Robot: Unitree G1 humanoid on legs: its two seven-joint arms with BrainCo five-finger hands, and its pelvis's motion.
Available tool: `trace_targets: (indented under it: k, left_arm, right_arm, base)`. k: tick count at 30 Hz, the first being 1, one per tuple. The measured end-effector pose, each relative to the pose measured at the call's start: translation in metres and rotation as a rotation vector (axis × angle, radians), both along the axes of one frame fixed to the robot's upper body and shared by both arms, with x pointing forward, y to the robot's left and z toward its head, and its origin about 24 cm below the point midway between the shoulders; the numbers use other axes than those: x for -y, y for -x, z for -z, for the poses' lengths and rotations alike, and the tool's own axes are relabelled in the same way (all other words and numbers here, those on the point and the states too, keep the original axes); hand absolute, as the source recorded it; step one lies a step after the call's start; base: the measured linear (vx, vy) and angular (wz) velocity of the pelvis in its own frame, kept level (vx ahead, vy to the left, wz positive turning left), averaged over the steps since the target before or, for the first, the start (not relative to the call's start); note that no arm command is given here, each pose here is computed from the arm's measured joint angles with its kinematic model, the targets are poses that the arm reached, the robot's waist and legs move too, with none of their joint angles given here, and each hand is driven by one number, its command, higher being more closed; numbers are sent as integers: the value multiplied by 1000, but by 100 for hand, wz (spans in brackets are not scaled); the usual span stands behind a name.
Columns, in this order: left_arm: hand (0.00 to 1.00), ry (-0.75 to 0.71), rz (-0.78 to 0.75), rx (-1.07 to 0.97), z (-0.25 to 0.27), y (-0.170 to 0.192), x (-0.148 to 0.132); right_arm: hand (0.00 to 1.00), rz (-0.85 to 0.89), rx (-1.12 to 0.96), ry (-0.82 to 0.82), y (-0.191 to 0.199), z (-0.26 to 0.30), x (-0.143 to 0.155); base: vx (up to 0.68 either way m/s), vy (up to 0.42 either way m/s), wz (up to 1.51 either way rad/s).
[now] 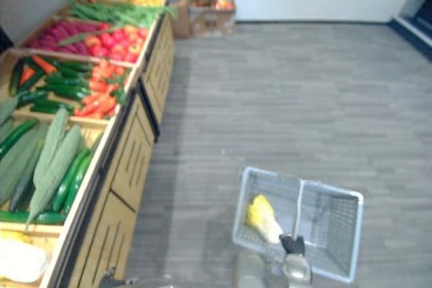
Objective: Pick vegetable in the basket
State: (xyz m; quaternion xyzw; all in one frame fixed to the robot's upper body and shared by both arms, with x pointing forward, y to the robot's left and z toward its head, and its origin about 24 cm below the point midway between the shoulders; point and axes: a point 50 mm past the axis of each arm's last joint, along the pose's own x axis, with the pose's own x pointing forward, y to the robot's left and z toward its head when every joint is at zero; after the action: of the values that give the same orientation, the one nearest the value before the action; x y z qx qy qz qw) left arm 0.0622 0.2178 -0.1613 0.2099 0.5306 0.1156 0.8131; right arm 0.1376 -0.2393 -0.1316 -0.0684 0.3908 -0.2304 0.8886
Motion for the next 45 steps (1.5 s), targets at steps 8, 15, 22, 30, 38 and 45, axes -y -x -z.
trace_targets:
  k: [8, 15, 22, 30, 38, 45]
  left_arm:
    - [0, 19, 12, 36, -1, -16, 8]
    - [0, 35, -3, 71, -2, -25, 17]
    - [0, 30, -87, 106, -5, -25, 7]
    - [0, 19, -16, 12, 0, -4, 2]
    - [0, 5, -56, -55, 2, 17, -3]
    - [0, 7, -79, 25, -3, -4, -2]
  right_arm:
    - [100, 49, 14, 0, -14, -4, 2]
    - [100, 43, -2, 20, -13, -5, 8]
    - [100, 27, -141, 19, 18, 9, 7]
    - [100, -22, -138, 4, 13, 10, -4]
    - [100, -153, -135, 68, 0, 6, -4]
    - [100, 239, -76, 13, 27, 3, 33]
  base:
    - [349, -151, 35]
    - [495, -359, 21]
    - [357, -178, 50]
    - [293, 116, 46]
    - [368, 194, 41]
    - [380, -13, 174]
